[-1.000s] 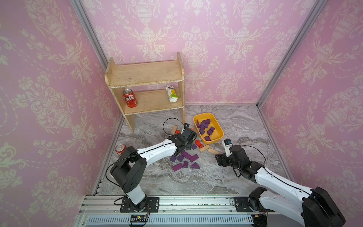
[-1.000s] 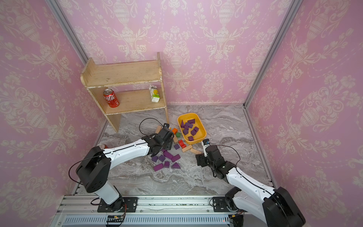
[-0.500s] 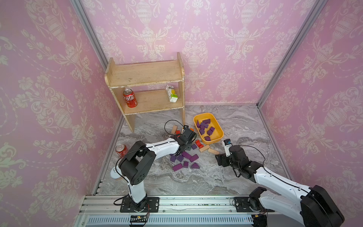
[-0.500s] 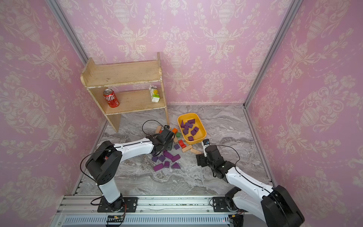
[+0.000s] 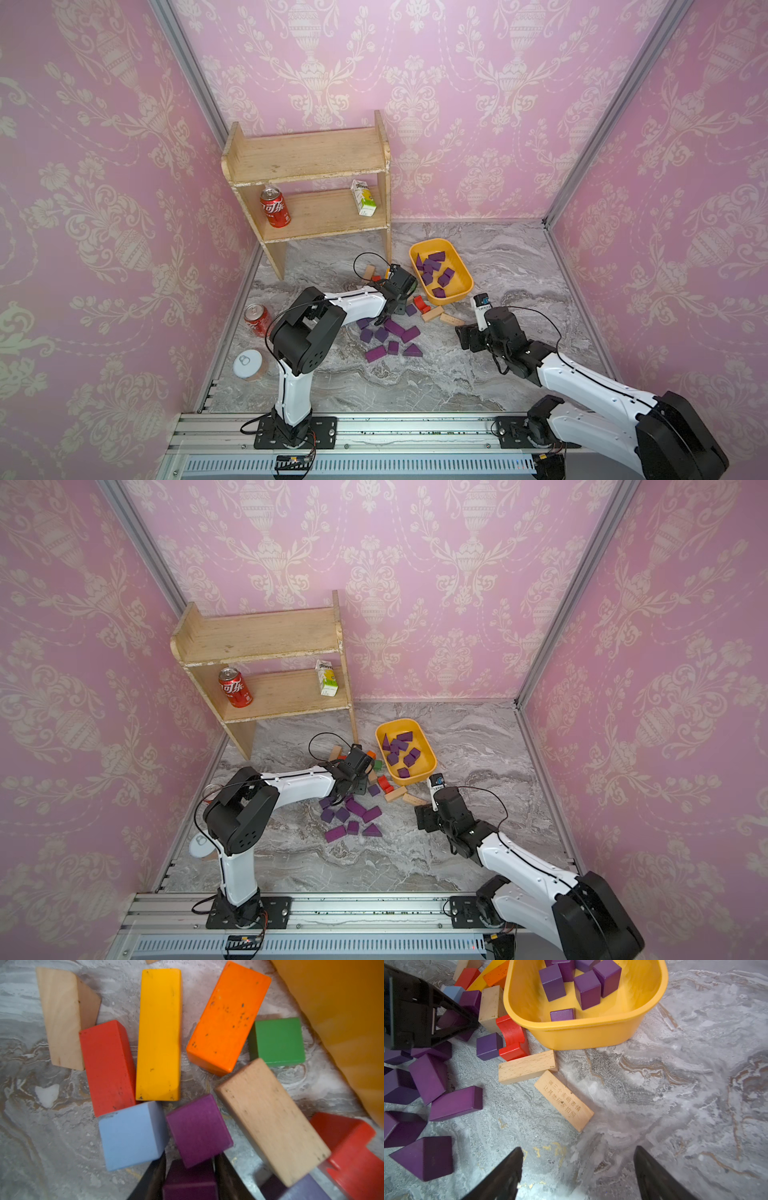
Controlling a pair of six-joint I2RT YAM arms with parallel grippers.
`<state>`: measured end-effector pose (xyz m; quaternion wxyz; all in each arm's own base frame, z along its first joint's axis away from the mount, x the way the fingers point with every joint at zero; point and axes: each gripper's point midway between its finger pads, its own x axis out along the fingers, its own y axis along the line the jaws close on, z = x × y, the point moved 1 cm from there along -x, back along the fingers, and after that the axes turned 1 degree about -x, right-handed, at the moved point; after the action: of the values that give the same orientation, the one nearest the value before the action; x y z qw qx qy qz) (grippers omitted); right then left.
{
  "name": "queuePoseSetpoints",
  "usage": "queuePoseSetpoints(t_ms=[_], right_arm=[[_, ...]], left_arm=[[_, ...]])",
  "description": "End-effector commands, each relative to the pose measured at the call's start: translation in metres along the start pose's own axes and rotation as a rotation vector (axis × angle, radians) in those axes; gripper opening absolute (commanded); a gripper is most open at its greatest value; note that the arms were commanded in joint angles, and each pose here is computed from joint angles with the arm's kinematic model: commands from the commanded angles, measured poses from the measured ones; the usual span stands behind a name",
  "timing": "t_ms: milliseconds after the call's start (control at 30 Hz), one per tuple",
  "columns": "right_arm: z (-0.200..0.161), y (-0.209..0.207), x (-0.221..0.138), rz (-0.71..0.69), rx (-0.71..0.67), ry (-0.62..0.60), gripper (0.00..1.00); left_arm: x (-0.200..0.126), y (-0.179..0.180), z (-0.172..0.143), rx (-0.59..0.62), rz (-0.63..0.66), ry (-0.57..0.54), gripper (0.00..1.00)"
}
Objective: Pick purple bricks into the storage bin
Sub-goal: Pick up the building block from the center of the board.
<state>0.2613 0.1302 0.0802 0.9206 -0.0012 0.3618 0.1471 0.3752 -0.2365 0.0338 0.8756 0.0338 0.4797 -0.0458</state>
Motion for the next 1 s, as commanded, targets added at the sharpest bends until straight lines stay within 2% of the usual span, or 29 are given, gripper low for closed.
queuePoseSetpoints(t_ms=[0, 100, 433, 533, 767, 967], right_arm=[[0.001, 0.008, 0.000, 0.047, -0.020, -0.020, 0.85], [0.004, 0.027, 0.000, 0.163, -0.042, -0.044, 0.85], [0.013, 0.063, -0.011, 0.387, -0.094, -0.111, 0.86], [0.013, 0.062, -0.012, 0.369, -0.104, -0.124, 0.88], [0.015, 0.038, -0.015, 0.233, -0.074, -0.154, 0.89], [0.016, 0.023, -0.021, 0.151, -0.064, -0.196, 0.90]], left_arm=[[-0.001, -0.001, 0.001, 0.011, -0.012, 0.006, 0.30], [-0.006, -0.001, 0.005, 0.013, -0.017, -0.007, 0.27], [-0.034, -0.005, 0.026, -0.011, -0.076, -0.085, 0.24], [-0.046, -0.006, 0.033, -0.030, -0.093, -0.108, 0.23], [-0.069, -0.010, 0.057, -0.033, -0.097, -0.172, 0.22], [-0.073, -0.049, 0.096, 0.008, -0.166, -0.234, 0.21]])
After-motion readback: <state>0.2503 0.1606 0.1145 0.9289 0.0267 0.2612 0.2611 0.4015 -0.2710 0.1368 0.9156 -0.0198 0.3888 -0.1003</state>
